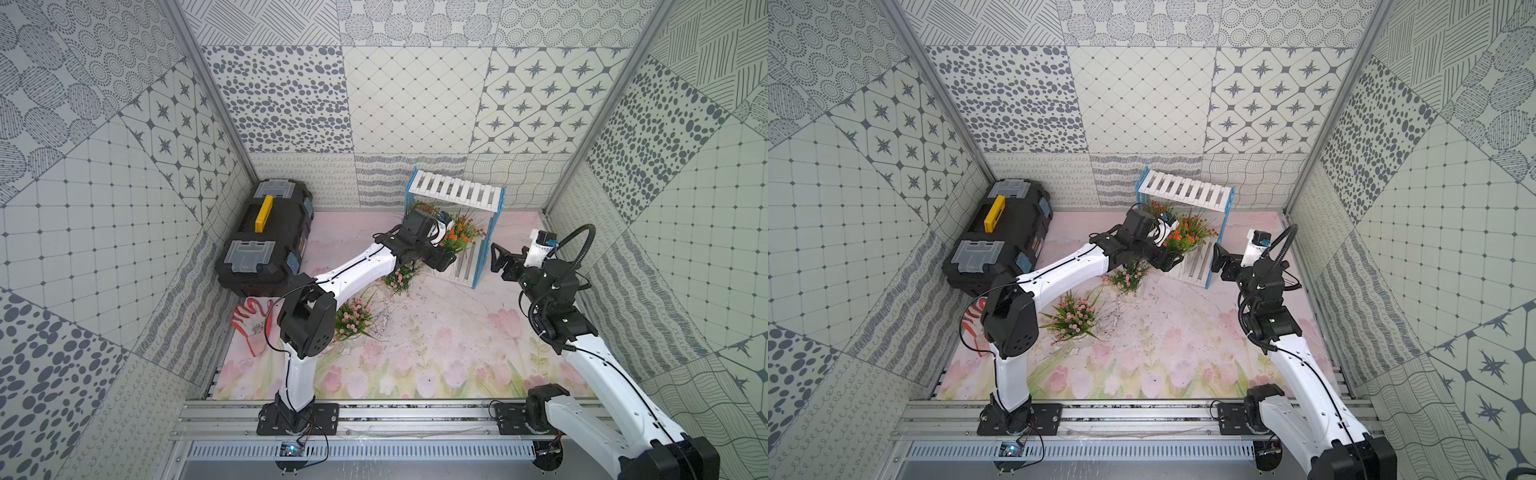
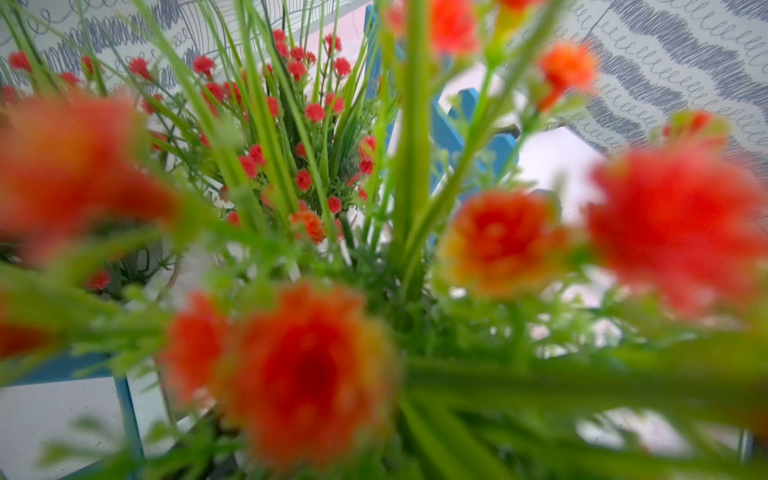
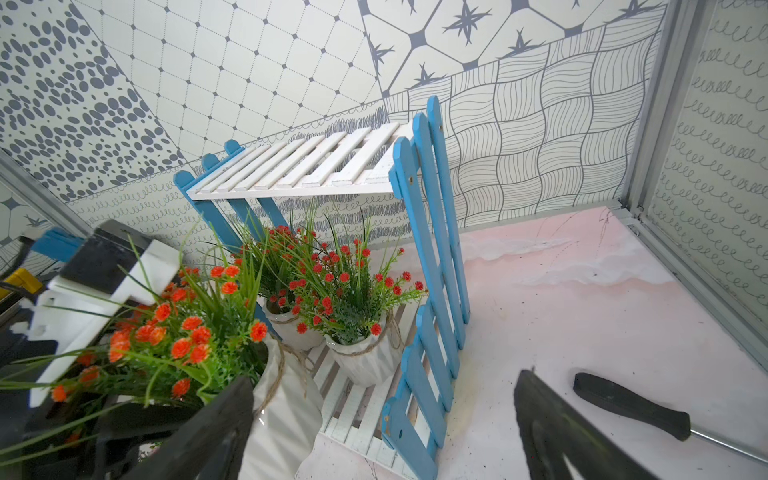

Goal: Place the baby's breath potted plants on the rack by color
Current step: Place the baby's breath potted plant on the rack.

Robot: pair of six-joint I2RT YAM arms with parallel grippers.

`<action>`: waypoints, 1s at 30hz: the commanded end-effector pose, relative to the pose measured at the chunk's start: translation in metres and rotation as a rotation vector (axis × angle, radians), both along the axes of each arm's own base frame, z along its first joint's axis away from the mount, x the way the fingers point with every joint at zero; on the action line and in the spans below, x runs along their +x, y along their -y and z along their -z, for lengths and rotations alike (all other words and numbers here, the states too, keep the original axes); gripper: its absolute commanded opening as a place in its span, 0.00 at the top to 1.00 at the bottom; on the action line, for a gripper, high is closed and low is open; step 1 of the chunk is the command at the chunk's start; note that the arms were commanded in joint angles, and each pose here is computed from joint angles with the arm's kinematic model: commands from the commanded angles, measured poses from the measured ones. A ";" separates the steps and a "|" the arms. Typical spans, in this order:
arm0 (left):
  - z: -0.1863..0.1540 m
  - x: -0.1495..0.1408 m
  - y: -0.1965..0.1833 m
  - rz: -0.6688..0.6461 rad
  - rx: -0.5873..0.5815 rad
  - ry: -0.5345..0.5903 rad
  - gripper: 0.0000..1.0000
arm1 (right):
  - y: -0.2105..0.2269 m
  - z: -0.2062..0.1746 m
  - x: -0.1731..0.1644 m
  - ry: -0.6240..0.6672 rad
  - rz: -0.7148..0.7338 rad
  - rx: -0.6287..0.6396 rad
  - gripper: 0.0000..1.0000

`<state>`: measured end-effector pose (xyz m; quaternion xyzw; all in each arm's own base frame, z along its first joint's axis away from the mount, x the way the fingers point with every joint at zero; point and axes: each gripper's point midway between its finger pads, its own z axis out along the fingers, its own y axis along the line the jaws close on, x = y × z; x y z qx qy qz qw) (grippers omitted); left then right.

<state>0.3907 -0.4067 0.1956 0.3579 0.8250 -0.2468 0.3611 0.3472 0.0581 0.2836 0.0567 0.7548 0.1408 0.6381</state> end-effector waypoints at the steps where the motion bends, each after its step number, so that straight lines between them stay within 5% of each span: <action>1: -0.018 0.019 0.012 -0.046 -0.094 0.100 0.38 | 0.001 -0.005 0.000 0.019 0.002 0.009 0.02; 18: 0.031 0.061 0.000 -0.243 -0.013 0.159 0.37 | -0.002 0.003 -0.001 0.002 -0.015 0.012 0.02; 30: 0.035 0.085 -0.006 -0.364 -0.008 0.223 0.37 | -0.008 0.013 -0.002 -0.020 -0.049 0.021 0.02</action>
